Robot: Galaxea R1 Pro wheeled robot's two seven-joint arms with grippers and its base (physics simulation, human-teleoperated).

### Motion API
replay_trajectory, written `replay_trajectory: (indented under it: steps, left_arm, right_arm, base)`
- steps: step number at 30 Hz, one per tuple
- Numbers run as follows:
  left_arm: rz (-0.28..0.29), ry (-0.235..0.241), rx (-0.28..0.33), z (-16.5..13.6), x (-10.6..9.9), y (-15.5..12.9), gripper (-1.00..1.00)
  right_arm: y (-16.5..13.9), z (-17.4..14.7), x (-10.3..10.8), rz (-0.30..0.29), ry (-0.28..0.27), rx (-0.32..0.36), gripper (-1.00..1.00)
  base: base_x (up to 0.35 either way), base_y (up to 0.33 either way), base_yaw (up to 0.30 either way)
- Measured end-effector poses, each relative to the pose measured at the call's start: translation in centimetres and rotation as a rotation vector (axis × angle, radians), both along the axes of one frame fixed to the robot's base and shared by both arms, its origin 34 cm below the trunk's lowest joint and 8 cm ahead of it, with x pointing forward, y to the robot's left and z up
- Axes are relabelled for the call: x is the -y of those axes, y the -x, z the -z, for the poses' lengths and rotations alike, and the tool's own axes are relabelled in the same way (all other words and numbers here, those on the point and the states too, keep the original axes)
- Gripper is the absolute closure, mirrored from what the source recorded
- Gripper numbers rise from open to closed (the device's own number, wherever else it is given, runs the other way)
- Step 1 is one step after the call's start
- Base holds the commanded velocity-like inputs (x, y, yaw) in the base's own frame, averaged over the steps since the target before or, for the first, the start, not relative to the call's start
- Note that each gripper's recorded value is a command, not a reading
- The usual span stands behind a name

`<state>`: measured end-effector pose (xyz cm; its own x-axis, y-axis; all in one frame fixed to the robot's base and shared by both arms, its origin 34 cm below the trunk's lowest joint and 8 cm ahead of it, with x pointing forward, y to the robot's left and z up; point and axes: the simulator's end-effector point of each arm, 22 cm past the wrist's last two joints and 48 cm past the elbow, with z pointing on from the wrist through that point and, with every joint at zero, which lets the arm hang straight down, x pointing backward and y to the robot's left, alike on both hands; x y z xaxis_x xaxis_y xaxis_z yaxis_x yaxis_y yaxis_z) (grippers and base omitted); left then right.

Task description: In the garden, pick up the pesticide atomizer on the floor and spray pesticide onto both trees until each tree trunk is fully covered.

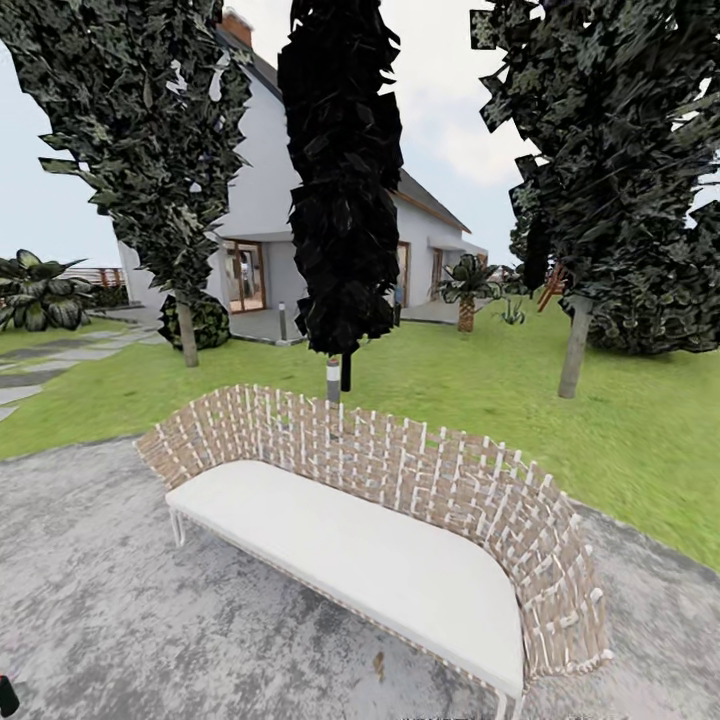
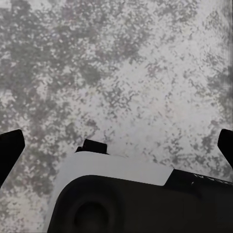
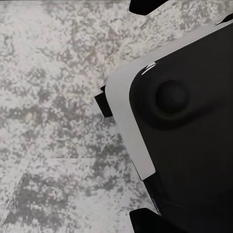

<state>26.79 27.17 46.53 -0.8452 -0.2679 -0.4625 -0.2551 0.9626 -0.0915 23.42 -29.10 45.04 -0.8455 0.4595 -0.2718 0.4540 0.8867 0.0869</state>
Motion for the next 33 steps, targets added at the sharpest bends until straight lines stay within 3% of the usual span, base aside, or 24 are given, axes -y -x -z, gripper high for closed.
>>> replay_trajectory:
  steps: [33]
  left_arm:
    - [0.000,0.000,0.000,0.00,0.00,-0.01,-1.00]
  right_arm:
    - [-0.06,-0.02,0.05,0.003,0.001,0.002,-1.00]
  base:
    - [0.000,0.000,-0.285]
